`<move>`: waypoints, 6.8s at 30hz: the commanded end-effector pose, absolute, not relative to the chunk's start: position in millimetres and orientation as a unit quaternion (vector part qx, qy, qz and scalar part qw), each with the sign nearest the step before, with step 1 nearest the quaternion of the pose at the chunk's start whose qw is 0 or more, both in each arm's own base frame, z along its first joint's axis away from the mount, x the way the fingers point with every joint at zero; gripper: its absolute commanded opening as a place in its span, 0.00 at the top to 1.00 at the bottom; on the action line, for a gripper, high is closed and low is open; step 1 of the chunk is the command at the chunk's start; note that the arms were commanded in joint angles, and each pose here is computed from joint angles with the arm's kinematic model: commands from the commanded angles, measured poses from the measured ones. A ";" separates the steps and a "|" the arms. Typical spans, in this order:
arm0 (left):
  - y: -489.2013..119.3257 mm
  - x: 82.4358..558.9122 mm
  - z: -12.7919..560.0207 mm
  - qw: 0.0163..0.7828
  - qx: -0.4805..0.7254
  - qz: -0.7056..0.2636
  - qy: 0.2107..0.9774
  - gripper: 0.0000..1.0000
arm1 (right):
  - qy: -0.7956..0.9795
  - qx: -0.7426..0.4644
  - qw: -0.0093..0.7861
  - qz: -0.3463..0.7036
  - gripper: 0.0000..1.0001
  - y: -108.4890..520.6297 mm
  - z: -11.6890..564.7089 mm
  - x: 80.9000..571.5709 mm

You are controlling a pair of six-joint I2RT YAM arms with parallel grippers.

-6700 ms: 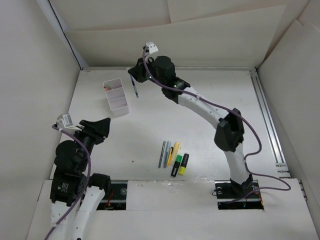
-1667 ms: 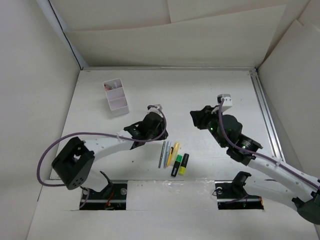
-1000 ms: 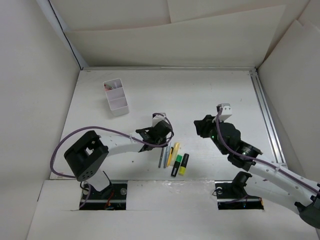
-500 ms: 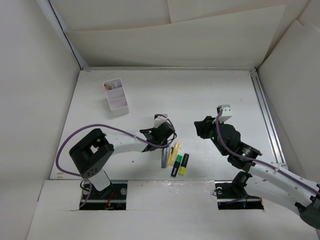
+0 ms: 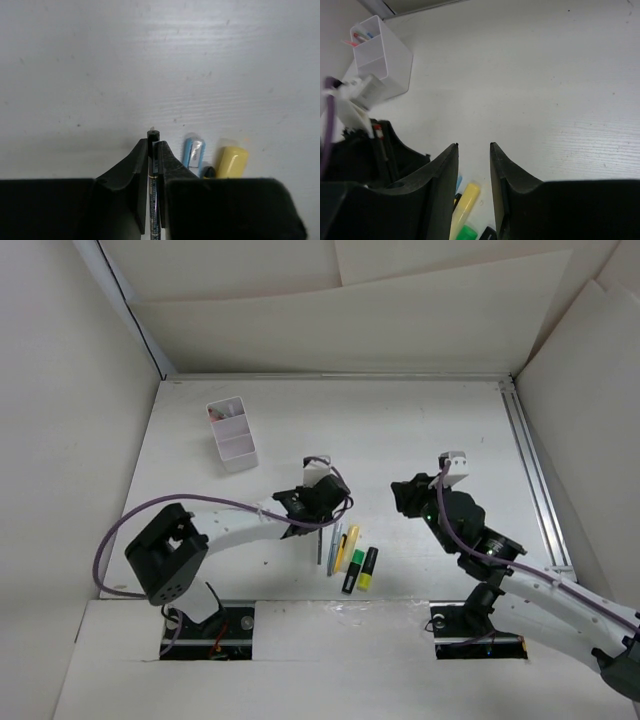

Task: Sort the stationery into containers
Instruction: Pick up the pen from the center of the board, then place the pen in the storage box, then pick up the pen from the center of the board.

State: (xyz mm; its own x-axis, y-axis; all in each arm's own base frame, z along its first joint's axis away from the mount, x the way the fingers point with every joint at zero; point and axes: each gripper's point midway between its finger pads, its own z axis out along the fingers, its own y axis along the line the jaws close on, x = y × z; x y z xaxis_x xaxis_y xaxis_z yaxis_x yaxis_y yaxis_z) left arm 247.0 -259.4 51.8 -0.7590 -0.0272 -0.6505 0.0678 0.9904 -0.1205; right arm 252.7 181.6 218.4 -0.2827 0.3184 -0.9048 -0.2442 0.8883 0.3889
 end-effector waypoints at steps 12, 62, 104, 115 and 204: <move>-155.8 437.3 287.9 0.595 -0.262 -0.183 0.737 1.00 | 0.748 0.039 0.617 0.242 0.63 176.4 224.7 252.3; 57.9 567.0 241.6 0.659 -0.326 0.146 0.662 1.00 | 0.751 0.013 0.609 0.255 0.63 190.4 217.9 255.1; -236.2 383.4 251.7 0.530 -0.152 -0.234 0.801 1.00 | 0.778 0.032 0.590 0.211 1.00 176.2 203.5 264.2; -298.9 221.4 127.3 0.335 0.006 -0.285 0.898 0.99 | 0.789 0.063 0.586 0.175 1.00 155.3 197.4 273.0; -259.9 280.5 89.8 0.436 -0.089 -0.110 0.889 1.00 | 0.784 0.031 0.583 0.209 0.78 167.7 203.0 268.1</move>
State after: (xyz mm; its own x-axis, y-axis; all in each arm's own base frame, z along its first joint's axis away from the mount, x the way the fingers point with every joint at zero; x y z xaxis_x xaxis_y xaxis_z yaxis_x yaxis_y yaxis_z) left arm 250.4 -277.3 44.3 -0.7063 -0.1107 -0.6992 0.0071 0.9865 -0.1634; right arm 263.0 164.5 172.4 -0.3803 0.2468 -0.8913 -0.1682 0.9292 0.3290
